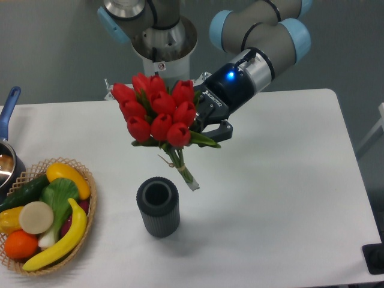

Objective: Insert the flowers into the vase
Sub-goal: 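Carry the red tulips over the dark grey vase, stems pointing down, then lower the tulip stems into the vase opening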

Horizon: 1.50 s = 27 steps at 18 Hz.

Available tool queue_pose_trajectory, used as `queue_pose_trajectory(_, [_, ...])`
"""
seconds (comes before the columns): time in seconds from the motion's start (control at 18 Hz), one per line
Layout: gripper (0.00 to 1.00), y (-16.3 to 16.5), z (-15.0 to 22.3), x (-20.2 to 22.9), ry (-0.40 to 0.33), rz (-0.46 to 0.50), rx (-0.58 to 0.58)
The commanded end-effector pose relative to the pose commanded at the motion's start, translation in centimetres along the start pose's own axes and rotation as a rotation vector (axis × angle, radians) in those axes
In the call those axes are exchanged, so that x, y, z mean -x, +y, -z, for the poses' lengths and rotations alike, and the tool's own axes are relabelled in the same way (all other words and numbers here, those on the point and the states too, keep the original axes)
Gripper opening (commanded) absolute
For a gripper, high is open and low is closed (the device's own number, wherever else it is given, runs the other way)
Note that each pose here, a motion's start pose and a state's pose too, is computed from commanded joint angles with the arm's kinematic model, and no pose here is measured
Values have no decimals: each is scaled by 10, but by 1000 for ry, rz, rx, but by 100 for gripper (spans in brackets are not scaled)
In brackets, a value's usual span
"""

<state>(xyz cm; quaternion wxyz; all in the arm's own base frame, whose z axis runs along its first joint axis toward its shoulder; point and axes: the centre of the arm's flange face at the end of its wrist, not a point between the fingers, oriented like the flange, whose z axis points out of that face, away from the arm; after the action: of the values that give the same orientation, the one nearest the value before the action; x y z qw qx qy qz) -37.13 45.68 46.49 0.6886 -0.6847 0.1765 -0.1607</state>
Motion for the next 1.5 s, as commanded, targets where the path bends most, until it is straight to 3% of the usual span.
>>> queue_pose_trajectory(0.44, [43, 25, -30, -3, 58, 52, -9])
queue_pose_trajectory(1.5, [44, 77, -24, 0, 47, 158, -13])
